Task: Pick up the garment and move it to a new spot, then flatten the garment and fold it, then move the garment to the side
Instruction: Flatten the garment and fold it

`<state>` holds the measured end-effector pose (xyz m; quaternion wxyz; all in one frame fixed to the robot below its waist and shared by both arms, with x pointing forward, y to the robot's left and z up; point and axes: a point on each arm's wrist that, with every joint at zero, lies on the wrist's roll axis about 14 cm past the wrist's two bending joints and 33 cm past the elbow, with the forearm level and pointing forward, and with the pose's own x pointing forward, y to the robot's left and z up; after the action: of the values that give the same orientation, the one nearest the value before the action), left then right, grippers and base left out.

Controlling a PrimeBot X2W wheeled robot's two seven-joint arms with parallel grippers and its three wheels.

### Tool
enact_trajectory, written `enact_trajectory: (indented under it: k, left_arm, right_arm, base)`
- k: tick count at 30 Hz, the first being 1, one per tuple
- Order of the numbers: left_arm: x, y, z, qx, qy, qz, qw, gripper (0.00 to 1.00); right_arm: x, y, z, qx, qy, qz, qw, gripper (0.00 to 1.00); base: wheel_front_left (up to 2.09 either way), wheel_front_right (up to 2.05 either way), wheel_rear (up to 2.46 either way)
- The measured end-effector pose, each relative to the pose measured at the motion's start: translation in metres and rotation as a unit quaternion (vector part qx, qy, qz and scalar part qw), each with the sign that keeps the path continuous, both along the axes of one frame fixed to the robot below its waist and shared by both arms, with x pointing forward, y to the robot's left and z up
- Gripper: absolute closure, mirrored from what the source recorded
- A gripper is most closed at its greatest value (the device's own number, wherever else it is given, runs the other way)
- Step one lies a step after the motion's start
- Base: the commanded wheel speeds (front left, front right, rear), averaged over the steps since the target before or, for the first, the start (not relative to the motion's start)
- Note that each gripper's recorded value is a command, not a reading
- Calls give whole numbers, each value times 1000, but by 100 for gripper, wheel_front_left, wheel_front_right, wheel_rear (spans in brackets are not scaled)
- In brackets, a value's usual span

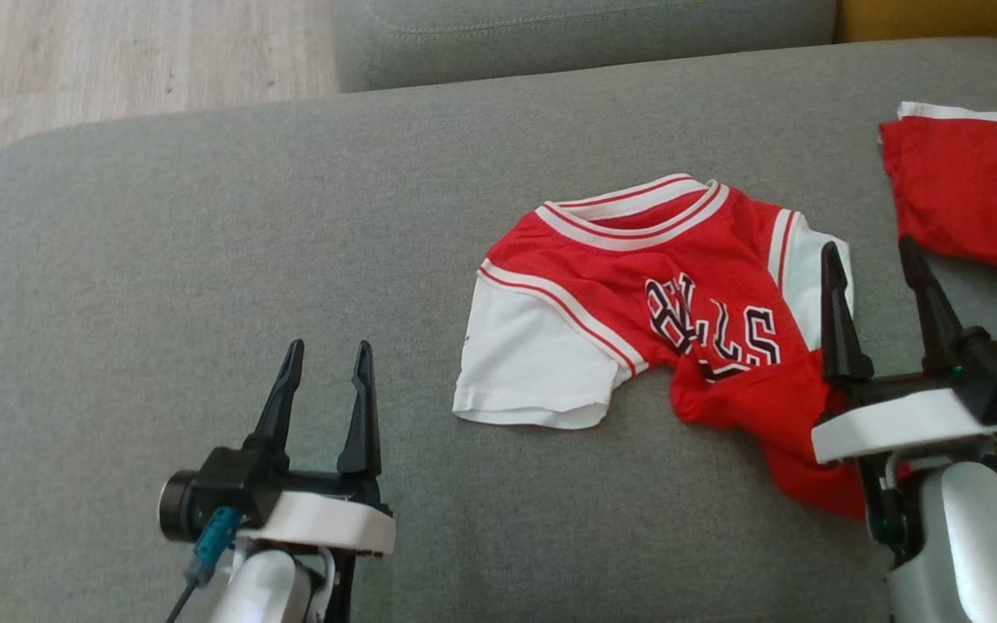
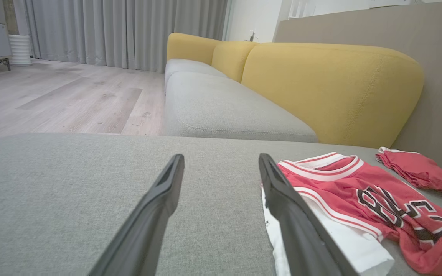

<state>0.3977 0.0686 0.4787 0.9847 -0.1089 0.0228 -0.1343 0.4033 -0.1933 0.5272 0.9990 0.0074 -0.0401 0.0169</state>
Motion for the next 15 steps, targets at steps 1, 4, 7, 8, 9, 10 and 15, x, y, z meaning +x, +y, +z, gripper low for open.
enact_trajectory:
  k: [1,4,7,8,9,10,15]
  left_arm:
    - [0,1,-1,0,2,1,1000,0]
    - [1,3,-7,3,8,4,1000,0]
    - [3,5,-13,4,17,6,1000,0]
    - [4,6,-15,6,18,7,1000,0]
    - [6,6,-16,7,19,7,1000,0]
    - [9,5,-16,6,19,5,1000,0]
    - [16,7,-22,7,25,5,1000,0]
  right_arm:
    - [1,1,-3,1,5,1,1000,0]
    - [4,-6,-18,3,31,-11,999,0]
    - [12,-30,-39,11,80,-47,996,0]
    - [15,-40,-49,15,104,-61,993,0]
    - [18,-48,-59,18,129,-74,989,0]
    - [21,-55,-68,18,149,-84,985,0]
    - [33,-59,-111,36,243,-96,965,0]
  base:
    - [0,0,0]
    - [0,0,0]
    - [0,0,0]
    - [0,0,0]
    - [0,0,0]
    - [0,0,0]
    - [0,0,0]
